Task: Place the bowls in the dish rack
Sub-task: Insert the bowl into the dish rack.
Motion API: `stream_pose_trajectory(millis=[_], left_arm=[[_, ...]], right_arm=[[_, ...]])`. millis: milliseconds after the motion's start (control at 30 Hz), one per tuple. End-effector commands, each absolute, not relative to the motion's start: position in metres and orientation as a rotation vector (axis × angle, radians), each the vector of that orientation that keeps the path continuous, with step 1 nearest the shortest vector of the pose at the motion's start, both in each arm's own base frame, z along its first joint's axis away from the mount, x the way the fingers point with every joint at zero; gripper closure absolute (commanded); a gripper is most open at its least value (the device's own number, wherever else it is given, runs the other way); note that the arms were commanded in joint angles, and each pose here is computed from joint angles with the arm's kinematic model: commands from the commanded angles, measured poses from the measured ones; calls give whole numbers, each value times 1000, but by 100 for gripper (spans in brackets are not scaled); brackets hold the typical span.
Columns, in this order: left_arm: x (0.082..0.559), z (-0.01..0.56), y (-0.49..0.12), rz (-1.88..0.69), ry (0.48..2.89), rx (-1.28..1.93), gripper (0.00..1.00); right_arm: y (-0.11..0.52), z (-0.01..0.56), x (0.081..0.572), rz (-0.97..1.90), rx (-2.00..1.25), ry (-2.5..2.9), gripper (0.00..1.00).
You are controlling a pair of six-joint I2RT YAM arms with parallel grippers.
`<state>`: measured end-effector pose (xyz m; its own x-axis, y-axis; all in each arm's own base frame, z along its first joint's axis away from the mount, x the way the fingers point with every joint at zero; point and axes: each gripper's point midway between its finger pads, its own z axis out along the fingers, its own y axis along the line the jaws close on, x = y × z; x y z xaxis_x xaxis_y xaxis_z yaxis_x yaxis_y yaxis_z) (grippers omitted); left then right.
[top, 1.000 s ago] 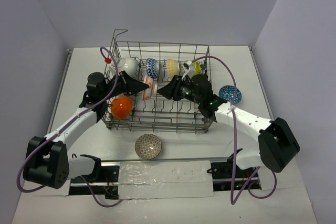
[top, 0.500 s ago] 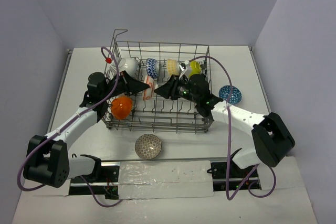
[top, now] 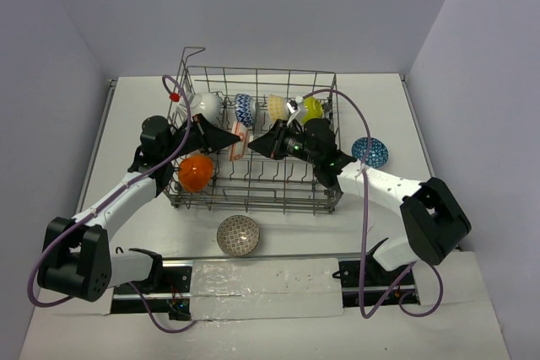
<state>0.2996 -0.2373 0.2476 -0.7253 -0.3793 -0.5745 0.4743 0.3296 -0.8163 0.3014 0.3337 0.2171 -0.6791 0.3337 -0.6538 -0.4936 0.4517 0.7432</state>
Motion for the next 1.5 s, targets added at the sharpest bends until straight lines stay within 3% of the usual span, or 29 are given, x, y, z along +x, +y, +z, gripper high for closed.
stream_pose_trajectory(millis=[0,300,433,1067,1467], left_arm=[[300,250,-239,-1464,1851,148,100],[310,232,-237,-1272,1971,122,100],[311,228,-240,-1234,1998,130,98],[315,202,-248,-1159,2109,121,74],[323,187,-245,-1076,2157,85,70]], right_arm=[[337,245,307,1352,-167,1806,80],[336,243,308,1336,-174,1810,97],[335,243,307,1334,-177,1809,100],[321,244,312,1301,-184,1799,100],[315,234,319,1284,-176,1819,100]])
